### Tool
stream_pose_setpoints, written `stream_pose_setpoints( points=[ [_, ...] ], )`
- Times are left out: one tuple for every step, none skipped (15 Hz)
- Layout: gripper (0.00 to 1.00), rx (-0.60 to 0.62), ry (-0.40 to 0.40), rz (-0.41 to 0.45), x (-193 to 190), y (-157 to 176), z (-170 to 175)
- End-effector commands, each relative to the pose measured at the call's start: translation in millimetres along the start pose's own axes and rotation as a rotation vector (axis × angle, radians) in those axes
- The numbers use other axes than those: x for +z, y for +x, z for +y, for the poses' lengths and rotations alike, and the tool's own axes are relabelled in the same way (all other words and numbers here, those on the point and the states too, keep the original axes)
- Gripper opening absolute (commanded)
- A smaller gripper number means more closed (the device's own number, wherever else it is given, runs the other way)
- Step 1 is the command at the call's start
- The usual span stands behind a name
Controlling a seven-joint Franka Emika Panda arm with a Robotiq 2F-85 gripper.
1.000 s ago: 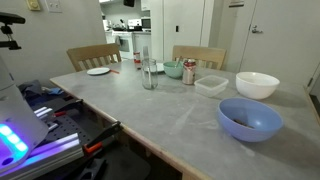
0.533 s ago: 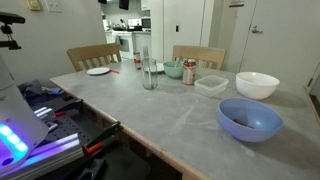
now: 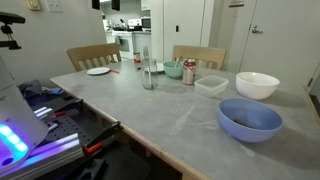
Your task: Pick the fork from the cup and put it on the table
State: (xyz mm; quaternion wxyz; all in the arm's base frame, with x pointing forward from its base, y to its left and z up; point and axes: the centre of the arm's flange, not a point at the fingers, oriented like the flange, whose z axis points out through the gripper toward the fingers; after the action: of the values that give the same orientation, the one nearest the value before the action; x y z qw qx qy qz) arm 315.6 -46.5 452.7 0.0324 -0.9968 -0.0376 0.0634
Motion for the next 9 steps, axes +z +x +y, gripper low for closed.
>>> stream_pose_setpoints(
  points=[
    [1.0,-0.034,-0.037,-0.001,5,21,-23],
    [1.0,-0.043,-0.043,0.003,5,25,-28],
    [1.0,-0.059,-0.046,0.005,7,31,-34],
    [1.0,-0.071,-0.053,0.008,8,38,-39],
    [1.0,-0.085,-0.056,0.013,9,47,-43],
    [1.0,-0.102,-0.058,0.018,11,56,-47],
    [1.0,-0.117,-0.065,0.025,13,66,-50],
    [1.0,-0.127,-0.069,0.031,14,75,-53],
    [1.0,-0.136,-0.072,0.037,16,85,-55]
  ],
)
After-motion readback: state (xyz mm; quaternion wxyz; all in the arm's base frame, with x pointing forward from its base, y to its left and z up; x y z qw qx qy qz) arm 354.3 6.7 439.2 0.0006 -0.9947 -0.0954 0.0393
